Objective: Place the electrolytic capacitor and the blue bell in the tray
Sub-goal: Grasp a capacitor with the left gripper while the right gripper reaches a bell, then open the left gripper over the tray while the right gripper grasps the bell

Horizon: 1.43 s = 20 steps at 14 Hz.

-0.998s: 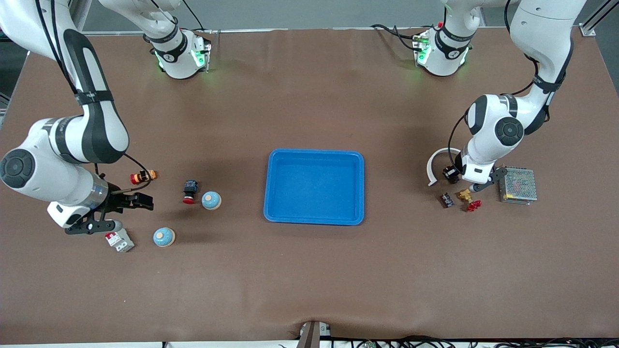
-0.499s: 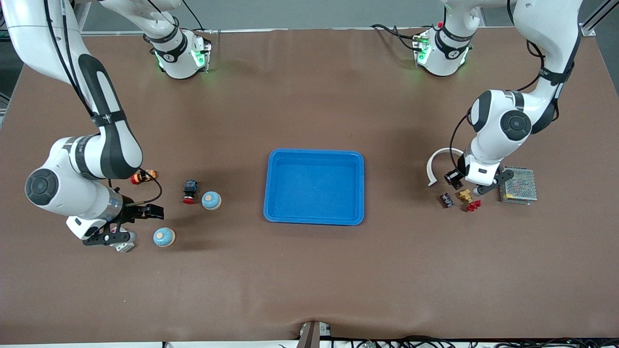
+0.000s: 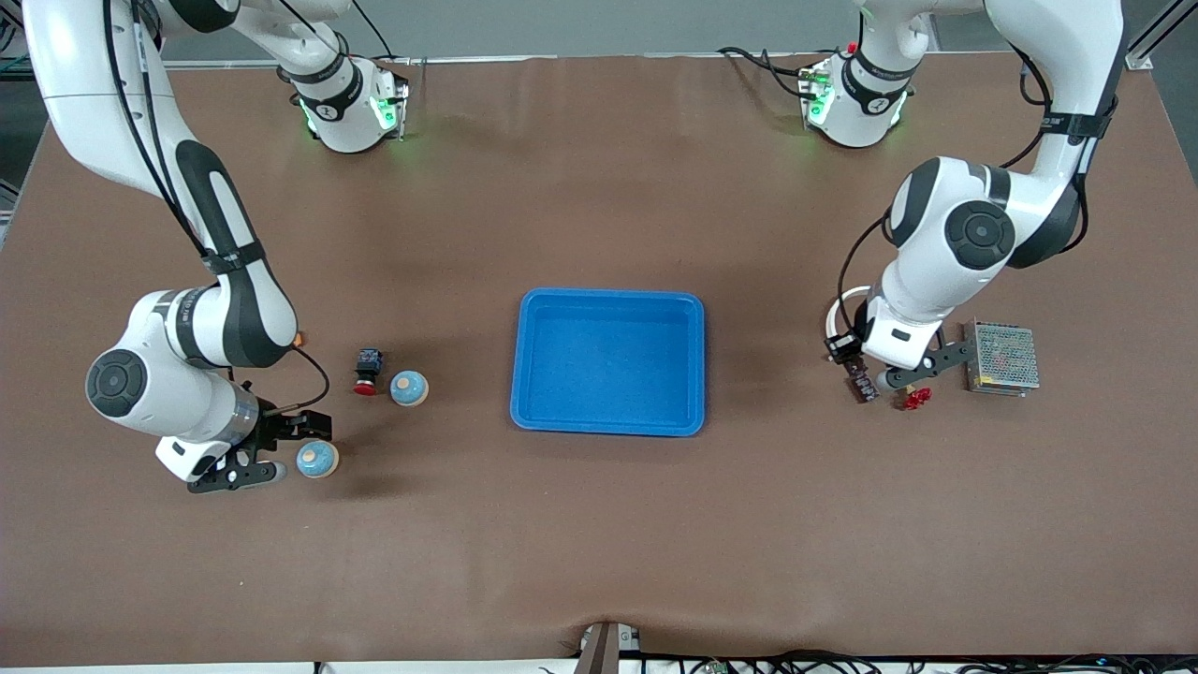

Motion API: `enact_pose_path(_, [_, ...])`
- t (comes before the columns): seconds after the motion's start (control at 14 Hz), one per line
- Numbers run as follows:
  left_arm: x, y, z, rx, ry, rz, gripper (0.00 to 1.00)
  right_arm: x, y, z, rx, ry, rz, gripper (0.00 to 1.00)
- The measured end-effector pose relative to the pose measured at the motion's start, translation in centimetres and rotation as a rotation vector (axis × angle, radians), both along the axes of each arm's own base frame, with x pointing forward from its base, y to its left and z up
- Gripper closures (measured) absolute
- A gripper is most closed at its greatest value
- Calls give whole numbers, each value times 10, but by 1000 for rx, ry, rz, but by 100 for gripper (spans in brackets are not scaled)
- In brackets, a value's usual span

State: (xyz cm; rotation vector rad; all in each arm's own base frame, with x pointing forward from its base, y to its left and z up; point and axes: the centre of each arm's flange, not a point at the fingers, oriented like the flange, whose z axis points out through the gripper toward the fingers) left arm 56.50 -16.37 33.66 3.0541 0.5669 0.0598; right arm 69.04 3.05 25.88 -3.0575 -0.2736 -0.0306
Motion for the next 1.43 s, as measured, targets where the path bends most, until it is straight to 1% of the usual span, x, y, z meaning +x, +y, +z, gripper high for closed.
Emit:
enact_pose_path(0.14, [3,-25,2,-13,-1,27,68,1,0,-4,-2,-2,63,0])
enact_pose_path(0.29, [0,-54,-6,-23,11,55,68,3,-3,-7,-4,-7,123,0])
enact_pose_path(0.43, [-8,-88,-15,-29,27,80,68,6,-7,-10,-7,-19,162,0])
enact_pose_path(0.64, [-24,-126,-30,-29,53,125,68,12,-8,-13,-32,-63,242,0])
enact_pose_path(0.86, [-35,-149,-53,-31,73,207,68,13,-10,-22,-49,-73,306,0])
enact_pose_path(1.07, [-49,-181,-69,-15,72,318,68,17,-11,-27,-68,-108,352,0])
enact_pose_path(1.21, [-62,-201,-78,13,57,375,68,18,-14,-35,-72,-114,367,0])
enact_pose_path(1.43, [-66,-221,-84,12,53,434,68,18,-20,-49,-76,-117,392,0])
